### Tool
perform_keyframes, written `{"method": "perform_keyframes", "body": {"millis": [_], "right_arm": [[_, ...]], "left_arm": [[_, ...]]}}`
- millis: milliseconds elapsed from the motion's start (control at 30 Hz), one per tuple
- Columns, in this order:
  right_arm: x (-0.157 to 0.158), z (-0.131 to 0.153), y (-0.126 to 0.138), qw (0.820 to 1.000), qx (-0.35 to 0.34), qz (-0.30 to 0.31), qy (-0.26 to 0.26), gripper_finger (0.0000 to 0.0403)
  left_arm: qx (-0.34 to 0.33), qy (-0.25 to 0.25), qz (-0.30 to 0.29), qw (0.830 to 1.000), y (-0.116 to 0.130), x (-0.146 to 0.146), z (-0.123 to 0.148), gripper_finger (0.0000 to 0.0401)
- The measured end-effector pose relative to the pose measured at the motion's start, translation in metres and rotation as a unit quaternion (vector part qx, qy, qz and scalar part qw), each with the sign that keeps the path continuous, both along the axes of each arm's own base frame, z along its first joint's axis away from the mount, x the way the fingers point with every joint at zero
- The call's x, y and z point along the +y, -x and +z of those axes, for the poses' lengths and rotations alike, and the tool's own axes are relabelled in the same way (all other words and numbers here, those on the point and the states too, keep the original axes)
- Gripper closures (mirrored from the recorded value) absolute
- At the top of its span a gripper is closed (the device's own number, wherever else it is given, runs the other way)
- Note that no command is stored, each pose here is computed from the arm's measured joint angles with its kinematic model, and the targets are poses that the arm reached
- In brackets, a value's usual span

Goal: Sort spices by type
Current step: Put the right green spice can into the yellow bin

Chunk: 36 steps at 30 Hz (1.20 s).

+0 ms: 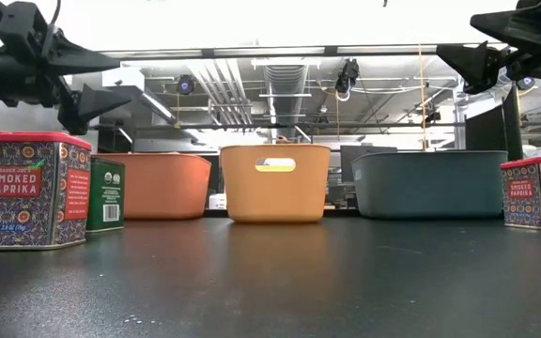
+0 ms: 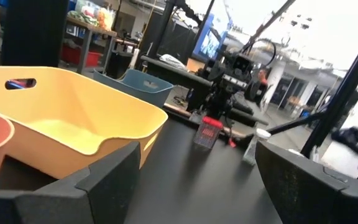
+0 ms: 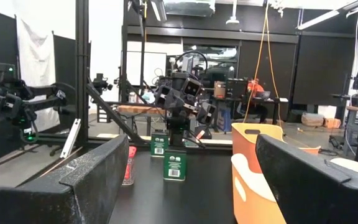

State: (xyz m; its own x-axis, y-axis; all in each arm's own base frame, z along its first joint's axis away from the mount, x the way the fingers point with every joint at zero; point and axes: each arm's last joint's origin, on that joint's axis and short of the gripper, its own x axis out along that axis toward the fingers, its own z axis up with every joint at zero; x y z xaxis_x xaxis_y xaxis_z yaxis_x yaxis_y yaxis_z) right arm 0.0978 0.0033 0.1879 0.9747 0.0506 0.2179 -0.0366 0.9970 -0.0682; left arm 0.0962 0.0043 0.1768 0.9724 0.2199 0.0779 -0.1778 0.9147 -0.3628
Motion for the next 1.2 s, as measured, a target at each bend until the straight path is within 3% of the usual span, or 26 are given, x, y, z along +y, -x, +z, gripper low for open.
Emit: {"method": "perform_keyframes", "body": {"millis": [233,367,500,700,867,1000,1100,1200], "right_arm": [[0.000,0.001,0.000,1.000,-0.008,0.000,-0.001,0.0060],[0.000,0.006,0.001,0.999,-0.021,0.006,-0.035,0.0060],[-0.004,0.015,0.002,0.994,-0.020,-0.049,-0.094,0.0060],[-0.005,0.034,-0.006,0.992,0.017,-0.064,-0.109,0.0060],[-0.006,0.052,-0.022,0.984,0.075,-0.098,-0.125,0.0060],[-0.007,0.063,-0.042,0.973,0.157,-0.128,-0.114,0.0060],[-0.008,0.076,-0.049,0.962,0.181,-0.164,-0.123,0.0060],[-0.009,0.086,-0.053,0.955,0.202,-0.181,-0.119,0.0060]], "left_arm": [[-0.034,0.011,-0.001,0.999,0.001,0.000,0.006,0.0097],[-0.045,0.012,-0.001,0.999,0.001,0.000,0.008,0.0097],[-0.093,0.027,-0.004,0.995,0.003,0.000,0.017,0.0097],[-0.157,0.018,0.009,0.987,0.007,0.001,0.029,0.0097],[-0.174,0.052,0.011,0.983,0.008,0.001,0.031,0.0097],[-0.161,0.078,0.009,0.984,0.001,0.001,0.028,0.0097],[-0.168,0.100,0.016,0.981,-0.005,0.001,0.031,0.0097],[-0.127,0.118,0.024,0.985,-0.018,0.001,0.038,0.0097]]}}
